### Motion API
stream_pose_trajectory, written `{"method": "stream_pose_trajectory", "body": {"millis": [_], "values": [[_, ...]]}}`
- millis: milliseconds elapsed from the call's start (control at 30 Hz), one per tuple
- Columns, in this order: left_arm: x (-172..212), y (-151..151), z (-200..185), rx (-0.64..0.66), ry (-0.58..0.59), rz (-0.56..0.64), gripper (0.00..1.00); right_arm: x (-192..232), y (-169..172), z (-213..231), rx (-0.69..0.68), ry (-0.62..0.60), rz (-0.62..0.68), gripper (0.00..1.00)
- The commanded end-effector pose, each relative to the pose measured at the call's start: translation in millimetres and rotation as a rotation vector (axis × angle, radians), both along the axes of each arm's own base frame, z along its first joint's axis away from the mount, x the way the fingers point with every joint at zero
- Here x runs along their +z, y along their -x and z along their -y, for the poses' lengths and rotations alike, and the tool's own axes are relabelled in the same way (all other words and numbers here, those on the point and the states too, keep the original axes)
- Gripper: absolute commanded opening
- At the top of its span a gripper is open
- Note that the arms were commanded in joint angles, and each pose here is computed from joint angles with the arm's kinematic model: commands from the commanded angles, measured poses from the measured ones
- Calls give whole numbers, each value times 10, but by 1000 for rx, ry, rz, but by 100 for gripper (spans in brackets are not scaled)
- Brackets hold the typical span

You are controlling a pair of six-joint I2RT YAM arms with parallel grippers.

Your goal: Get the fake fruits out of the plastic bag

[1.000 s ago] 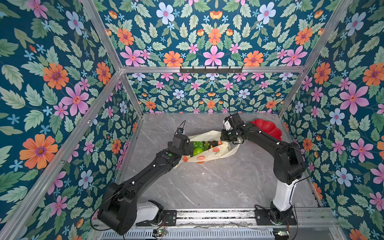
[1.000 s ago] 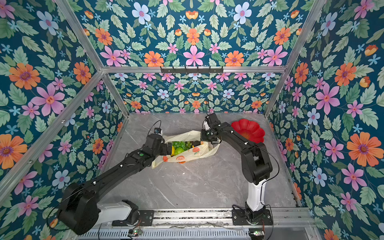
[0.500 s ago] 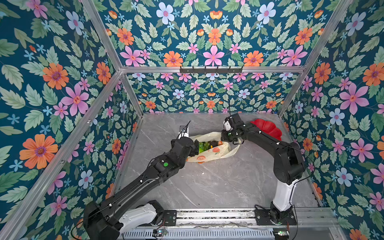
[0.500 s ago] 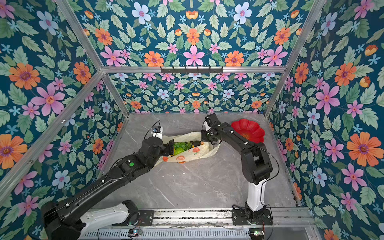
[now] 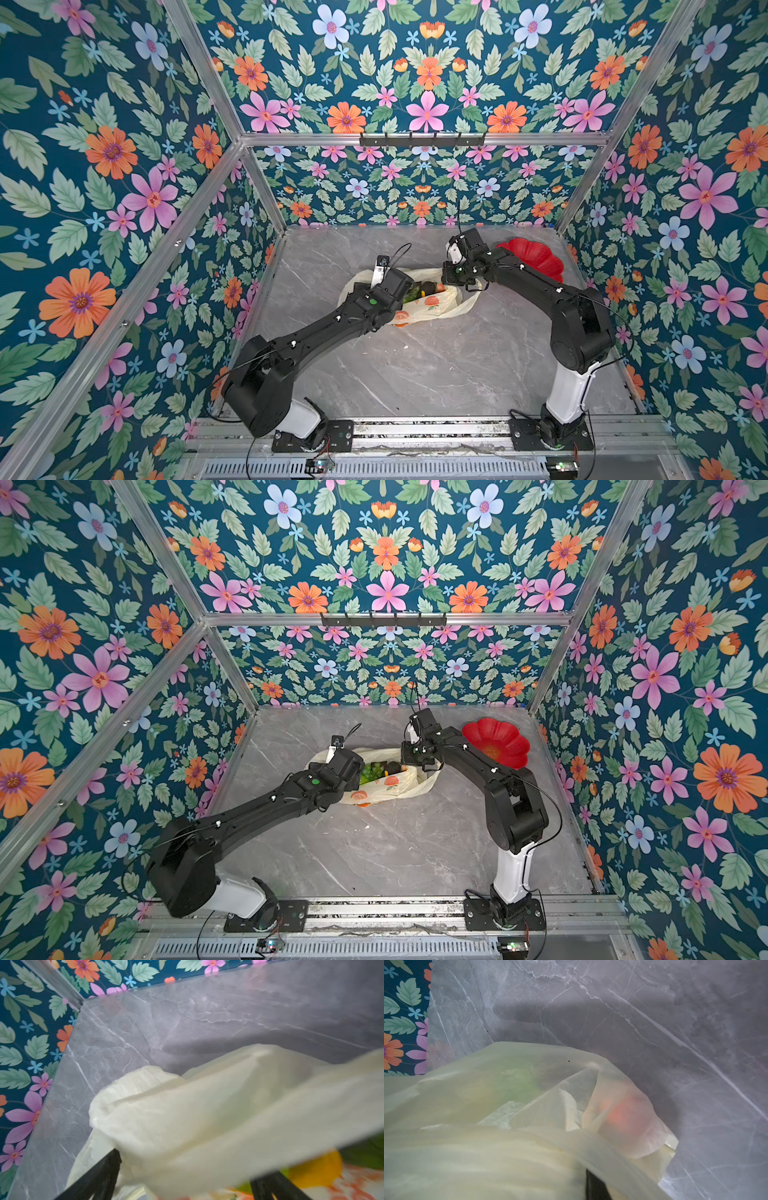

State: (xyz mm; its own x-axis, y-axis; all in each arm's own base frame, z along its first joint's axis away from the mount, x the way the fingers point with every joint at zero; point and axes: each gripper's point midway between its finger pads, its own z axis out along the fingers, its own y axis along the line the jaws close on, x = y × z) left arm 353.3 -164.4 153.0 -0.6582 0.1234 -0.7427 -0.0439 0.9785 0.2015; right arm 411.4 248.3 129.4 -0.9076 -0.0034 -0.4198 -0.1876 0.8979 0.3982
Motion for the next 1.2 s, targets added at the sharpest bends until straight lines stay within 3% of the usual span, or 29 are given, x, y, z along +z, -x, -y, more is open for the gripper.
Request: {"method": "stream_pose_trajectory", "body": {"millis": [0,233,433,567,667,767,1033,1167], "values": [[-32,-230,-81,33,8,20,97,43,27,-16,6,-10,12,0],[-323,-568,-108,16,78,-29,92,23,86,-9,18,-17,8,0],[-609,-599,-37,-56,146,-100,54,81,65,-12,9,-108,-8,0],[-733,-467,-206,-61,205,-103,26,153,-58,45,-13,-245,-25,0],[-781,-361,-457,-29,314,-91,13,114,-196,117,-35,-319,-58,0],[-749,-276,-556,-40,412,-64,11,47,-323,146,-65,-380,-91,0],[-608,-204,-100,-244,506,-102,6,22,-485,-84,-45,-355,-95,0],[-626,-214,-119,-218,503,-121,5,82,-482,31,-82,-233,-61,37]]}}
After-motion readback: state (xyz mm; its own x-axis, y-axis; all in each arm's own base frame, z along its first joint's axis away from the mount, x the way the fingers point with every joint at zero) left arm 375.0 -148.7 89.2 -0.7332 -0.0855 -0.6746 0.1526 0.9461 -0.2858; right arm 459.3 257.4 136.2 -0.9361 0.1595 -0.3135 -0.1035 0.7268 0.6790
